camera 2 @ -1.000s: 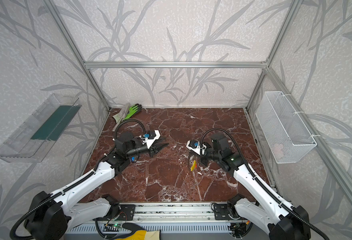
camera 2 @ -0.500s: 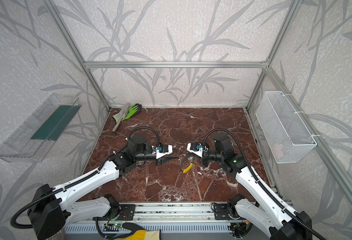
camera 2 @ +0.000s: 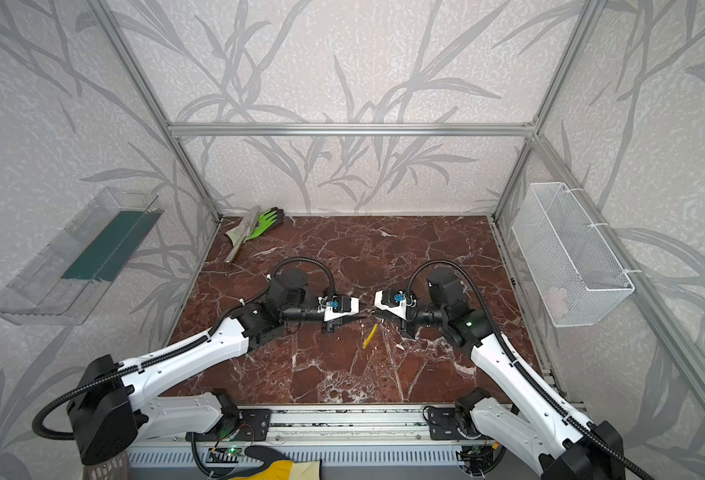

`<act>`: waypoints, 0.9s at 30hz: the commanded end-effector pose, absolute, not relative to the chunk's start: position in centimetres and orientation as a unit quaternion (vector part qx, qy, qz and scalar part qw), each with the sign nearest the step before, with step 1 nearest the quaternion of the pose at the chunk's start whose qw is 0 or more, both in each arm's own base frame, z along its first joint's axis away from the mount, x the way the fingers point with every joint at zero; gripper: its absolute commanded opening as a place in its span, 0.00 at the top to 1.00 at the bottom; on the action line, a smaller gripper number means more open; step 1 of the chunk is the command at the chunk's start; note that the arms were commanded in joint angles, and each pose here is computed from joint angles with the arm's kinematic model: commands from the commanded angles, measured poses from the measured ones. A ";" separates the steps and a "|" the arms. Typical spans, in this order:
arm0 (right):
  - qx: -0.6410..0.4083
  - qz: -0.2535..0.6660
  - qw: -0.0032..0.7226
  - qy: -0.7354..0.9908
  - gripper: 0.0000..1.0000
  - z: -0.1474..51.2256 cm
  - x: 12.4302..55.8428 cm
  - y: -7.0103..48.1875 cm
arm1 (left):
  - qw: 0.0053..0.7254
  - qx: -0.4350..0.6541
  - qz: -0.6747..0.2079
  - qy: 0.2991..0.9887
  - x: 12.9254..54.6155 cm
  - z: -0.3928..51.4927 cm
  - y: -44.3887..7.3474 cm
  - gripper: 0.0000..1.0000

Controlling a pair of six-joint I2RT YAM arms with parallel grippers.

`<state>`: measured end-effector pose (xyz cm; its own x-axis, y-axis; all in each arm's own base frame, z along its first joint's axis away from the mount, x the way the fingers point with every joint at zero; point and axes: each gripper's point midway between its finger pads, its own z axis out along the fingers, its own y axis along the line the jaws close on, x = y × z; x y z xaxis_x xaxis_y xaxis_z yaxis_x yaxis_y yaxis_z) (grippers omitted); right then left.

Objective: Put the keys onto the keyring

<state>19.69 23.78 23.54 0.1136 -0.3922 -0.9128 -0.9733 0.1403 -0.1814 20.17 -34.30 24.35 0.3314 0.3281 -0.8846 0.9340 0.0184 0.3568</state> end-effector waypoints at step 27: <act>-0.576 0.331 0.453 0.594 1.00 23.1 20.1 24.5 | 0.515 0.661 -0.290 0.462 19.9 24.8 -36.3 1.00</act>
<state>20.10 24.15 22.65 0.0750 -0.3928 -0.9165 -0.9815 0.1335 -0.1375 20.72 -35.17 22.44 0.3158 0.3922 -0.8640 0.9403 -0.0075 0.3403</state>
